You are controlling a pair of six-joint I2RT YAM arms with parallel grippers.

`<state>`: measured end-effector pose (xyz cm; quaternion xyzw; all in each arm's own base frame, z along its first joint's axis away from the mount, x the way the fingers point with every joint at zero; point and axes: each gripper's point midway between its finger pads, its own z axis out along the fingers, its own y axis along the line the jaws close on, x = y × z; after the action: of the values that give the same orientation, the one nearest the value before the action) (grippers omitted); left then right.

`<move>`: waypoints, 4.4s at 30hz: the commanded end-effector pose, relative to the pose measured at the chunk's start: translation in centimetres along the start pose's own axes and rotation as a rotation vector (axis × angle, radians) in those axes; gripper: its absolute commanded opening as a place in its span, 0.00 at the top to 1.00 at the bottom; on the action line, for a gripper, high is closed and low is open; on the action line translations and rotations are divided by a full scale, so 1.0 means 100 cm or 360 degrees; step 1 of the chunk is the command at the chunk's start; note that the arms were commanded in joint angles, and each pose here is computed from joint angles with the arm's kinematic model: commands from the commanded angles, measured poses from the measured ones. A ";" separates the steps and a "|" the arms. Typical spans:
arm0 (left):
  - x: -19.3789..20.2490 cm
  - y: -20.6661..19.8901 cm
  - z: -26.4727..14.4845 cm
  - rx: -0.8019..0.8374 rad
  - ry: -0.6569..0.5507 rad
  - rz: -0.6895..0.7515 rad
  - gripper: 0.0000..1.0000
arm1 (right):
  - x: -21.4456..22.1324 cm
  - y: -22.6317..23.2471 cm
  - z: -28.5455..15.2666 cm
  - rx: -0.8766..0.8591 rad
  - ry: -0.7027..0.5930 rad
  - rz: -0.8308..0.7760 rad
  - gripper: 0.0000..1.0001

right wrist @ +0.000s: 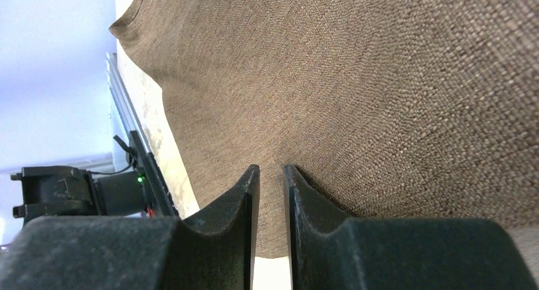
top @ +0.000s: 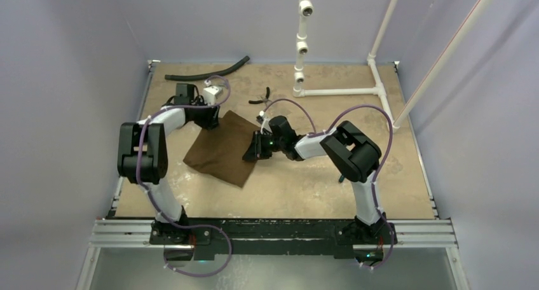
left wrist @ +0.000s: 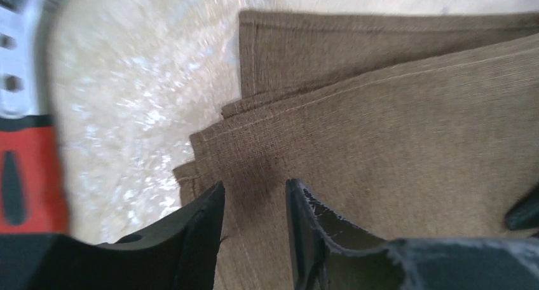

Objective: Fold the napkin into a case and place the utensils inside
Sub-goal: Rotate the square-folded napkin at the center of the board, then pick up the top corner of the square folded napkin from the center of the board, then fold the top corner of the square-folded napkin at the center of the board.

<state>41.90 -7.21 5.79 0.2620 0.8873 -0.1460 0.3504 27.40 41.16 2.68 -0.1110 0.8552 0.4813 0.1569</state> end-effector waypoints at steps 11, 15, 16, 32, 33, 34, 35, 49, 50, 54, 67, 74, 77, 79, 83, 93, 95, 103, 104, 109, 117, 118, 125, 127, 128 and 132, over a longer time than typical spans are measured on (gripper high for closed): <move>0.007 0.013 0.022 -0.0036 0.0070 -0.0173 0.65 | 0.012 0.007 -0.011 -0.0067 0.0001 0.0031 0.77; -0.009 0.010 0.007 -0.0043 -0.0005 -0.0140 0.57 | 0.016 0.007 -0.014 -0.0072 0.0009 0.0034 0.78; -0.016 0.011 0.001 -0.0061 -0.0041 -0.0125 0.56 | 0.016 0.007 -0.014 -0.0074 0.0008 0.0032 0.78; -0.007 0.025 0.029 -0.0083 -0.0006 -0.0148 0.59 | 0.016 0.009 -0.016 -0.0092 -0.0006 0.0041 0.80; -0.008 0.024 0.030 -0.0070 -0.0012 -0.0158 0.60 | 0.017 0.009 -0.016 -0.0095 -0.0007 0.0042 0.81; -0.009 0.024 0.032 -0.0066 -0.0013 -0.0165 0.60 | 0.017 0.010 -0.016 -0.0099 -0.0007 0.0047 0.81; -0.010 0.025 0.033 -0.0064 -0.0017 -0.0168 0.61 | 0.017 0.010 -0.016 -0.0101 -0.0008 0.0048 0.82; -0.011 0.021 0.042 0.0001 -0.0040 -0.0169 0.72 | 0.021 0.008 -0.013 -0.0111 0.0020 0.0063 0.86; -0.012 0.021 0.042 0.0004 -0.0045 -0.0171 0.73 | 0.021 0.008 -0.013 -0.0112 0.0022 0.0063 0.86; -0.013 0.020 0.044 0.0022 -0.0045 -0.0179 0.73 | 0.021 0.007 -0.012 -0.0108 0.0022 0.0063 0.87; -0.025 0.012 0.036 0.0074 -0.0111 -0.0114 1.00 | 0.017 0.015 -0.015 -0.0127 0.0018 0.0059 0.88; -0.060 0.000 0.008 0.0125 -0.0260 -0.0040 1.00 | 0.007 0.028 -0.017 -0.0143 0.0035 0.0040 0.87; -0.070 -0.008 -0.005 0.0158 -0.0316 -0.0005 1.00 | 0.004 0.030 -0.016 -0.0138 0.0033 0.0034 0.86; -0.071 -0.013 -0.009 0.0190 -0.0324 0.0009 1.00 | 0.003 0.028 -0.015 -0.0131 0.0032 0.0037 0.84; -0.063 -0.029 -0.016 0.0300 -0.0299 0.0033 1.00 | 0.003 0.027 -0.015 -0.0118 0.0028 0.0046 0.84; -0.023 -0.088 -0.036 0.0754 -0.0140 0.0097 1.00 | -0.020 0.040 -0.025 -0.0128 -0.0057 0.0026 0.81; -0.017 -0.100 -0.043 0.0852 -0.0110 0.0099 1.00 | -0.027 0.043 -0.031 -0.0139 -0.0081 0.0026 0.79; 0.014 -0.162 -0.068 0.1221 0.0021 0.0191 1.00 | -0.084 0.035 -0.090 -0.0124 -0.0278 -0.0002 0.78; 0.017 -0.168 -0.070 0.1238 0.0032 0.0217 1.00 | -0.091 0.031 -0.097 -0.0093 -0.0300 -0.0012 0.77; 0.037 -0.187 -0.075 0.1322 0.0132 0.0327 1.00 | -0.099 0.023 -0.104 -0.0007 -0.0309 -0.0038 0.76; 0.079 -0.194 -0.084 0.1396 0.0316 0.0453 1.00 | -0.105 0.012 -0.098 0.0058 -0.0350 -0.0025 0.79; 0.079 -0.194 -0.084 0.1384 0.0322 0.0453 1.00 | -0.104 0.011 -0.097 0.0066 -0.0347 -0.0017 0.79; 0.035 -0.146 -0.067 0.0740 0.0090 0.0697 0.52 | -0.095 0.010 -0.089 0.0088 -0.0344 -0.0011 0.63; 0.027 -0.134 -0.068 0.0667 0.0133 0.0763 0.23 | -0.092 0.014 -0.084 0.0089 -0.0336 -0.0019 0.62; 0.022 -0.127 -0.067 0.0627 0.0149 0.0798 0.20 | -0.090 0.016 -0.081 0.0090 -0.0330 -0.0019 0.62; 0.026 -0.115 -0.065 0.0548 0.0210 0.0925 0.15 | -0.084 0.014 -0.069 0.0092 -0.0312 0.0019 0.63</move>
<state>28.12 -14.03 9.38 0.5394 0.7662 -0.2351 0.2583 33.27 35.11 9.86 -0.0558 0.8551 0.4615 0.2294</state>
